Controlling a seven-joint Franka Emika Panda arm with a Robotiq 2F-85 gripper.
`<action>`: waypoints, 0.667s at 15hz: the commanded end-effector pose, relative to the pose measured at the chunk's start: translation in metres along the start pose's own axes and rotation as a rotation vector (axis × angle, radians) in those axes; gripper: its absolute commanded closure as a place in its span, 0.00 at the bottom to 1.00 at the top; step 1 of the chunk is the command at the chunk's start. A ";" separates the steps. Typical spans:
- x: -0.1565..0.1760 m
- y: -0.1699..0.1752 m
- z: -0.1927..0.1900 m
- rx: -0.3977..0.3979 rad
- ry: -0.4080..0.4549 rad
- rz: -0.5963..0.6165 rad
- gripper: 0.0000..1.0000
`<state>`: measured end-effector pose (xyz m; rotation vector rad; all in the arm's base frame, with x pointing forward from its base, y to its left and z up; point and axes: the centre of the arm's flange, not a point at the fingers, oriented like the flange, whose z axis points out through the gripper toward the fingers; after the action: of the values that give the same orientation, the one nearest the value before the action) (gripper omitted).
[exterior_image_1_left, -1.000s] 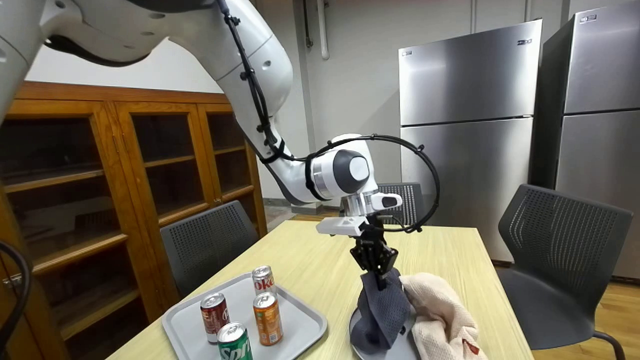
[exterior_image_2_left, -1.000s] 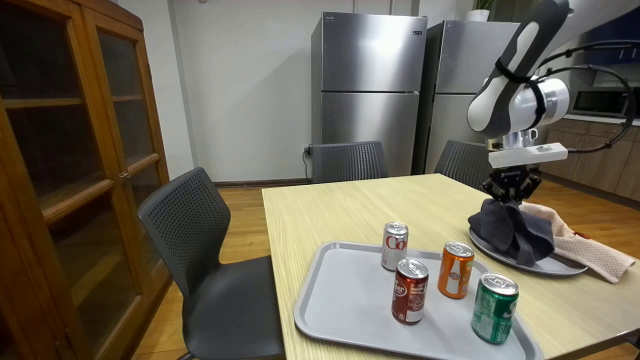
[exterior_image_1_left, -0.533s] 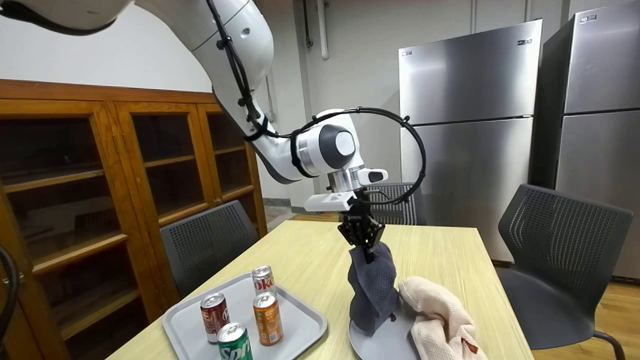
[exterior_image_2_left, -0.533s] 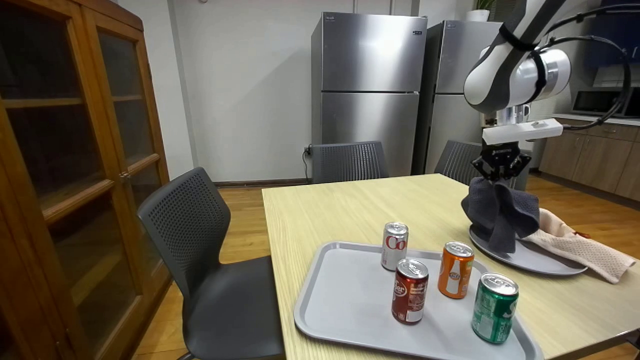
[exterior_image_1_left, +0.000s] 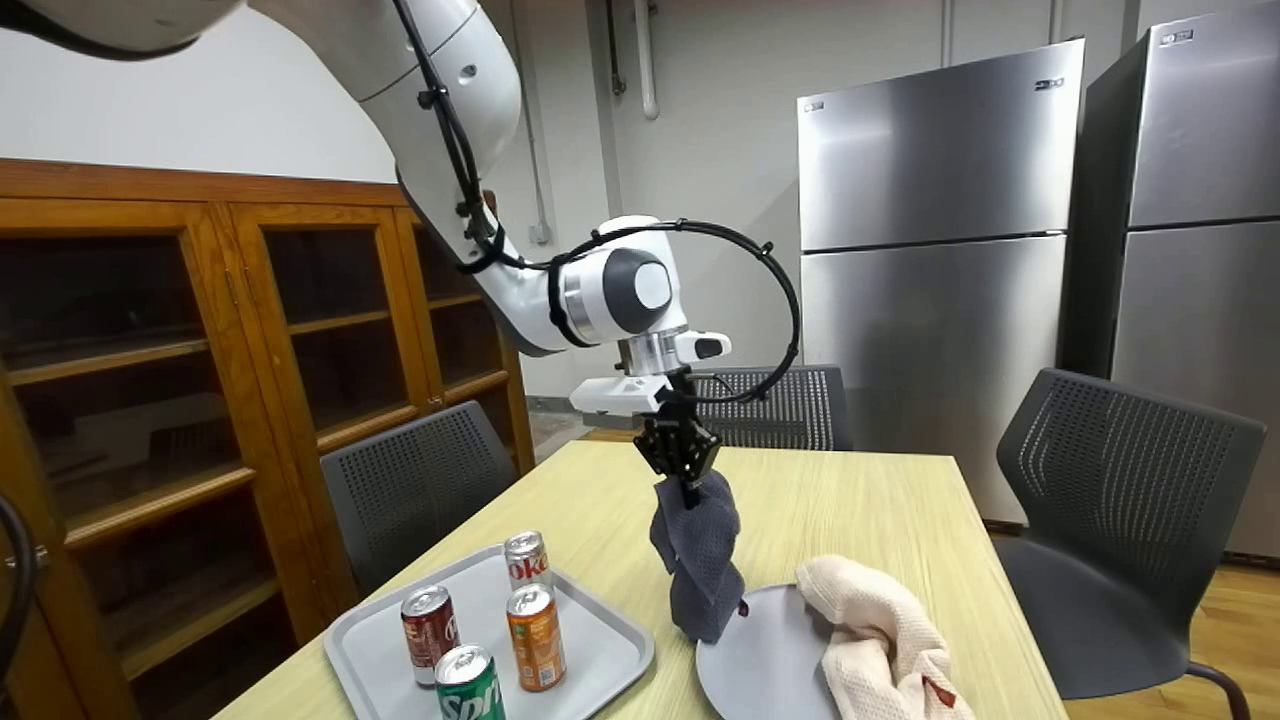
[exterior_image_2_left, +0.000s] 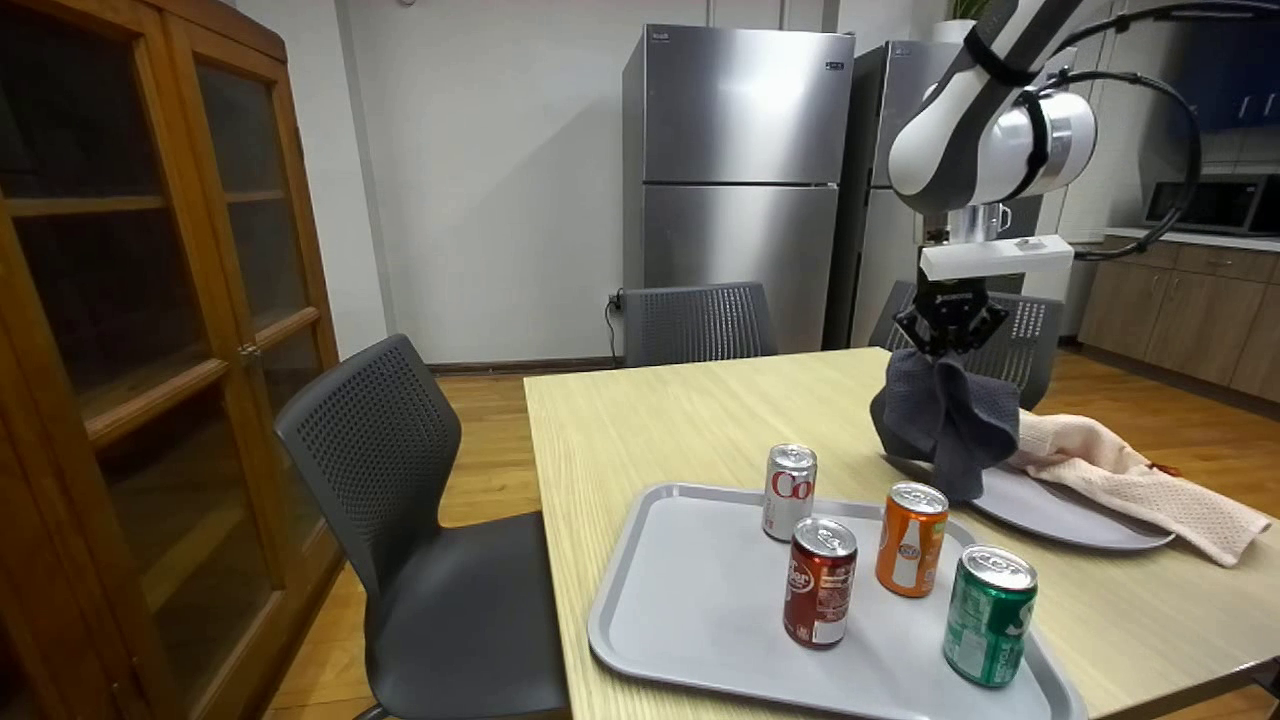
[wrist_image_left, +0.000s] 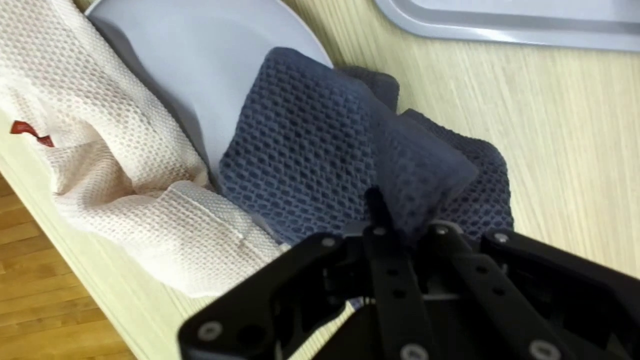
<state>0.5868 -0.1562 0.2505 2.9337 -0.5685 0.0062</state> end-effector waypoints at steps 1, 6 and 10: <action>0.004 -0.024 -0.016 0.047 0.008 -0.047 0.98; 0.008 -0.052 -0.018 0.067 0.018 -0.088 0.98; 0.009 -0.059 -0.007 0.068 0.014 -0.103 0.98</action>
<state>0.6077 -0.1054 0.2539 3.0010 -0.4632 0.0408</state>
